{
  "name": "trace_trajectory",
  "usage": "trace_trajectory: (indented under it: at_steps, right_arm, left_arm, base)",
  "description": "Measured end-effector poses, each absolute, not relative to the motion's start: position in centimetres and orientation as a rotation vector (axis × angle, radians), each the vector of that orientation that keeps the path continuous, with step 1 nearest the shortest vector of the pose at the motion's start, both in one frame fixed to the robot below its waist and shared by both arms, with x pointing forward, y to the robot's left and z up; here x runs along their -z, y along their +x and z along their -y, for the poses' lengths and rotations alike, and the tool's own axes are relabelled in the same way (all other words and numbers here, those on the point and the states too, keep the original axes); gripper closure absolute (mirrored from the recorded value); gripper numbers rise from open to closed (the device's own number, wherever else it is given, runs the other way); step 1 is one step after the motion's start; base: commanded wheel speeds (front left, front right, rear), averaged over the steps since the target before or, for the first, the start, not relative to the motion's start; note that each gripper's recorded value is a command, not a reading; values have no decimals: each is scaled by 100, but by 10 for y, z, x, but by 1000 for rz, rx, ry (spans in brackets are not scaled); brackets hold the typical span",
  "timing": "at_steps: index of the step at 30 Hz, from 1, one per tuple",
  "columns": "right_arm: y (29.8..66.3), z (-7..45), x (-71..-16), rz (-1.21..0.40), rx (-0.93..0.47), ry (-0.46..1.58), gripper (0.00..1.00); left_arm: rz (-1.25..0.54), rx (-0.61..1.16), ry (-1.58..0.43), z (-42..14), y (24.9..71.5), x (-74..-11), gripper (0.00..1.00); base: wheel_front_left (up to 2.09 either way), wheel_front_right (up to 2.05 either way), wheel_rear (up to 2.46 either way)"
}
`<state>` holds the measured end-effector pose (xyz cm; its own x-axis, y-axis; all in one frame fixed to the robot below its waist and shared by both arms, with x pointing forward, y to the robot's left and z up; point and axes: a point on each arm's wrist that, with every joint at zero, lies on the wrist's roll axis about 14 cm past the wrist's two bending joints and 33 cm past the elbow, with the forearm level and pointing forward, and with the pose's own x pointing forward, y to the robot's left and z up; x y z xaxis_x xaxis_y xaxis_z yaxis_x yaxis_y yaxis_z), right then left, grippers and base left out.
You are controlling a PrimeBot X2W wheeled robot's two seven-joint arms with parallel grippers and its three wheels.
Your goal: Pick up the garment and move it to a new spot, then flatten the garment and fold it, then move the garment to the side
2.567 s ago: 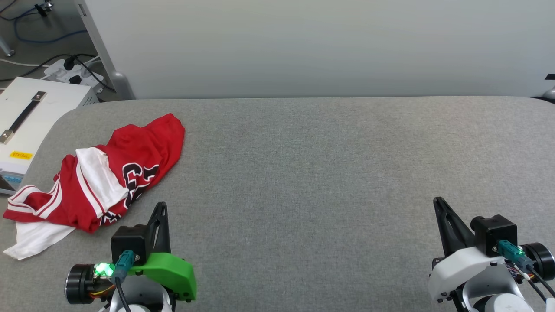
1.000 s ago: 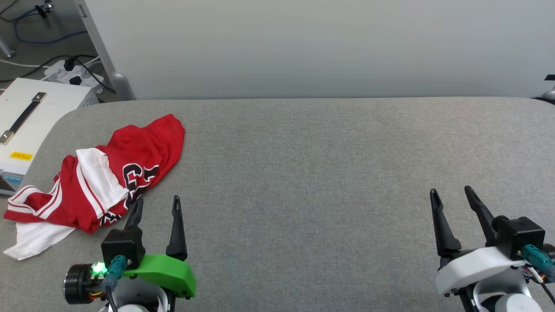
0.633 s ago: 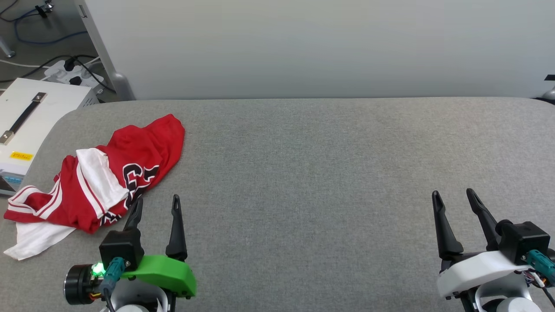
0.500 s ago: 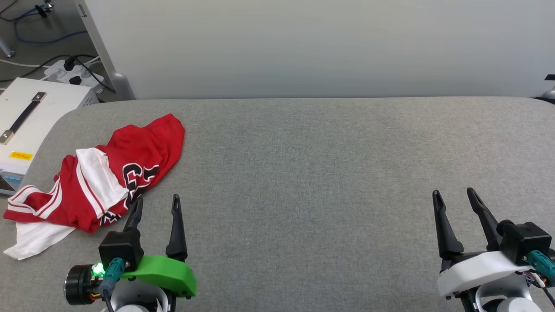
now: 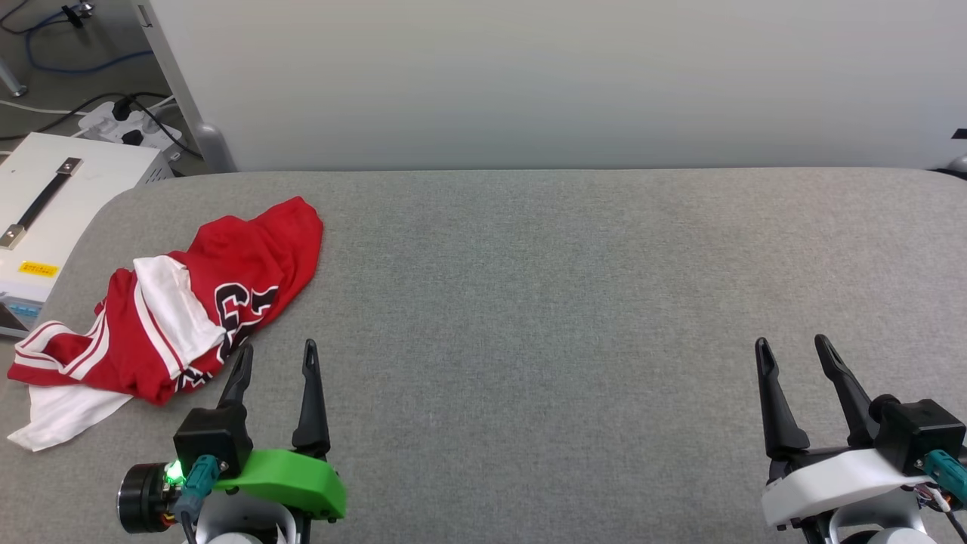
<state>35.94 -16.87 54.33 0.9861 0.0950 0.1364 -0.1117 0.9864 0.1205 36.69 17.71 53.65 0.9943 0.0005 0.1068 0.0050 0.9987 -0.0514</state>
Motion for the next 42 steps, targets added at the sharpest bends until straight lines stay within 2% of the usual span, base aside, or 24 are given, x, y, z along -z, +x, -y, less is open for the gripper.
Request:
trace_trajectory:
  at_steps: [14, 28, 42]
  right_arm:
    - [367, 145, -545, 149, -175, 142, 0]
    - [386, 90, -545, 157, -336, 171, 0]
    - [397, 25, -544, 161, -520, 209, 0]
  left_arm:
    - [119, -65, -61, -198, 358, -535, 0]
    - [140, -248, -82, -254, 332, -535, 0]
    - [160, -469, -104, -312, 284, -533, 0]
  base:
    - [0, 0, 0]
    - [0, 0, 0]
    - [0, 0, 0]
